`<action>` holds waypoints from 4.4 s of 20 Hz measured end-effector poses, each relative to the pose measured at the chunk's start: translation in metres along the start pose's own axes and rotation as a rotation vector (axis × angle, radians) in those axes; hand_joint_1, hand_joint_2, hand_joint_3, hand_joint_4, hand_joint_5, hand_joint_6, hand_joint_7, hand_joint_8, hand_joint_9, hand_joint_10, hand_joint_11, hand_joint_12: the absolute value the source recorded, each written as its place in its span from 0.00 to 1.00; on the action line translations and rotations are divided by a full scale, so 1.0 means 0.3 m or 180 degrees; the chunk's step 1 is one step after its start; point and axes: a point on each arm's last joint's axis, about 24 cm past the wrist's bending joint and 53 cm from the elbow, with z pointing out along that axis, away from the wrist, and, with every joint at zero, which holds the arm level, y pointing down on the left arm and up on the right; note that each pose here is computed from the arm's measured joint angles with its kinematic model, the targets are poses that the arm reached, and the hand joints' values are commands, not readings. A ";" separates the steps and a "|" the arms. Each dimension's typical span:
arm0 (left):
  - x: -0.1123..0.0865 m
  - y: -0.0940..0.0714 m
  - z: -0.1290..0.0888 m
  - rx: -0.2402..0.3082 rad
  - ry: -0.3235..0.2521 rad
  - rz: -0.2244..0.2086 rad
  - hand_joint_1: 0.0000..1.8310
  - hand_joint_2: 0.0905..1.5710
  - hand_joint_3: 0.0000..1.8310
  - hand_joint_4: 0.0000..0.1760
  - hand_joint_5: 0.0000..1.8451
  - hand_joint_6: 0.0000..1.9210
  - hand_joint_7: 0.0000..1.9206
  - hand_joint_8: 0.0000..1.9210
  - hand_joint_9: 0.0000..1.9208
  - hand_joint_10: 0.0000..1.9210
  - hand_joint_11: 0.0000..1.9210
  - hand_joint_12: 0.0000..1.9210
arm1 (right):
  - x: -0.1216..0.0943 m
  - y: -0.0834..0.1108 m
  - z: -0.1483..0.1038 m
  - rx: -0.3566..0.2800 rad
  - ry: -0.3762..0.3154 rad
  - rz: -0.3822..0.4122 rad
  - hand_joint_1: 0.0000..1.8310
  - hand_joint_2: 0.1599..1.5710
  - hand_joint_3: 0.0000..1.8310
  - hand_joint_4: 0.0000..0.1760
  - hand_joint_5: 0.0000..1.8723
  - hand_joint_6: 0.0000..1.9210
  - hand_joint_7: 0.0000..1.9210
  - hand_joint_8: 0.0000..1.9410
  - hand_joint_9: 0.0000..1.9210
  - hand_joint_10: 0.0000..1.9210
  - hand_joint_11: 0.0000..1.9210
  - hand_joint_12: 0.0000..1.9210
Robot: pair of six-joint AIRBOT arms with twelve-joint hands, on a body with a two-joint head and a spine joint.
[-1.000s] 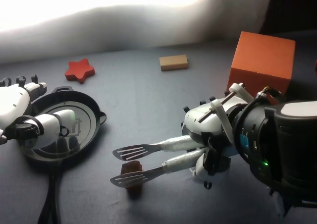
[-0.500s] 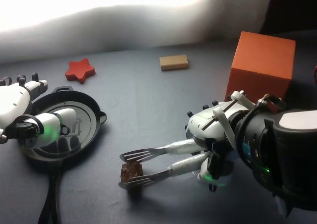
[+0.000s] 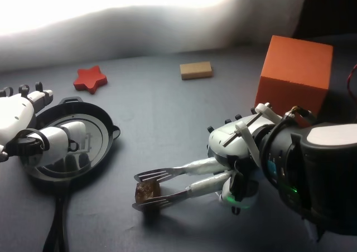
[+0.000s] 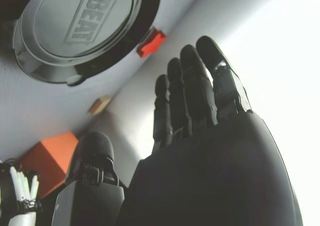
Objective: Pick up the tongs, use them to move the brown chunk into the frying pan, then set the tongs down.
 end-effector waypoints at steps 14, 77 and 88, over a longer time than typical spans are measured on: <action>0.000 0.001 0.000 -0.0003 0.0001 0.0001 0.07 0.82 0.00 0.03 0.14 0.00 0.14 0.00 0.14 0.00 0.00 0.40 | 0.003 0.006 0.004 -0.0008 0.0004 -0.0006 0.66 0.70 0.00 0.00 0.50 0.61 0.48 0.52 0.45 0.46 0.25 0.87; -0.157 0.236 0.113 -0.0360 -0.0218 0.0251 0.03 0.80 0.00 0.07 0.16 0.00 0.17 0.00 0.17 0.00 0.00 0.44 | -0.203 0.350 0.297 -0.0387 -0.0279 0.0356 0.59 0.72 0.00 0.00 0.30 0.43 0.38 0.35 0.26 0.54 0.08 0.90; -0.161 0.226 0.115 -0.0347 -0.0227 0.0252 0.00 0.81 0.00 0.07 0.13 0.00 0.14 0.00 0.14 0.00 0.00 0.40 | -0.271 0.357 0.194 -0.0541 -0.0339 0.0295 0.59 0.78 0.00 0.00 0.37 0.72 0.40 0.39 0.28 0.57 0.11 0.92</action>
